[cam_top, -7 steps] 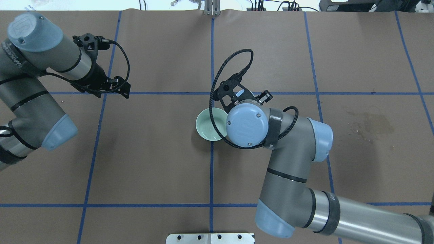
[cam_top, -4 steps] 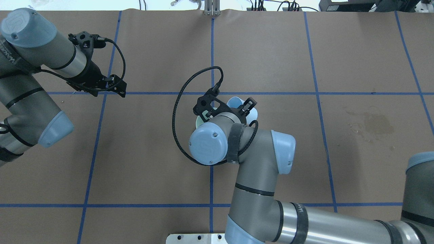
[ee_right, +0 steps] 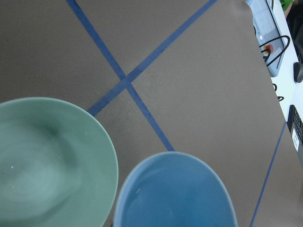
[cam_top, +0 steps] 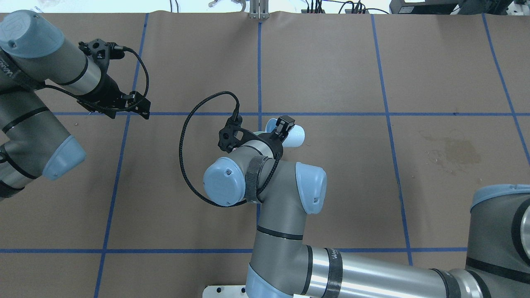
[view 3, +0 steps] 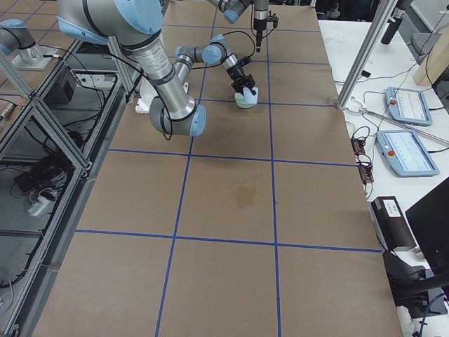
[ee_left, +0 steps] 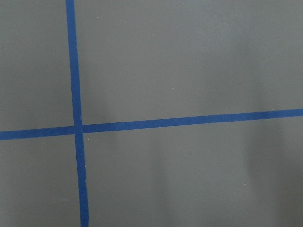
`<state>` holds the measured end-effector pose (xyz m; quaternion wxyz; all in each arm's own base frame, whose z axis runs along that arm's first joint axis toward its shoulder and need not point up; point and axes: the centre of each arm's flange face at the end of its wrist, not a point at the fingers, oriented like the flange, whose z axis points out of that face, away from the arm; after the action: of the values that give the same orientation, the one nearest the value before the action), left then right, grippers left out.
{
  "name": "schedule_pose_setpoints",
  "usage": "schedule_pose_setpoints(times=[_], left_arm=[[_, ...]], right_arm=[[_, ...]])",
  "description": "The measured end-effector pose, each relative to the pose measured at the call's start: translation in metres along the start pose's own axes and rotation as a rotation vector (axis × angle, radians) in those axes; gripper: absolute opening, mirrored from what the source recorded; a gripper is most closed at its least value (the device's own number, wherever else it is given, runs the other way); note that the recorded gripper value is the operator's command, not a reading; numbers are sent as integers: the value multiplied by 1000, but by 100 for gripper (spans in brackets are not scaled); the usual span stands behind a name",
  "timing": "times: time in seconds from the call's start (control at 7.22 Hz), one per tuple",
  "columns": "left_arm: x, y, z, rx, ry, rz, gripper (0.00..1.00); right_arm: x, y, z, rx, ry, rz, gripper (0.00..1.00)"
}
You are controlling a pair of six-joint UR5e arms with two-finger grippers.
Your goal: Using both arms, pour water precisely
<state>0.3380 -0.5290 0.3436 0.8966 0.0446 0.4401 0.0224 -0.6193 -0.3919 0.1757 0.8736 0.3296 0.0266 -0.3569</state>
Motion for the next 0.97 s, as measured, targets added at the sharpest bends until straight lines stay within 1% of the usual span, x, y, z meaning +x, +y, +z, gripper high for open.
schedule_pose_setpoints(times=[0.14, 0.42, 0.69, 0.97], left_arm=[[-1, 0, 0, 0, -1, -2, 100], [-8, 2, 4, -3, -6, -9, 100], [-16, 4, 8, -9, -14, -15, 100], [-22, 3, 15, -17, -23, -21, 100]], right_arm=[[-2, 0, -1, -7, 23, -83, 22], [-8, -4, 0, -22, 52, -191, 22], [-13, -11, -4, -66, 83, -269, 22], [-15, -15, -10, -111, 126, -323, 22]])
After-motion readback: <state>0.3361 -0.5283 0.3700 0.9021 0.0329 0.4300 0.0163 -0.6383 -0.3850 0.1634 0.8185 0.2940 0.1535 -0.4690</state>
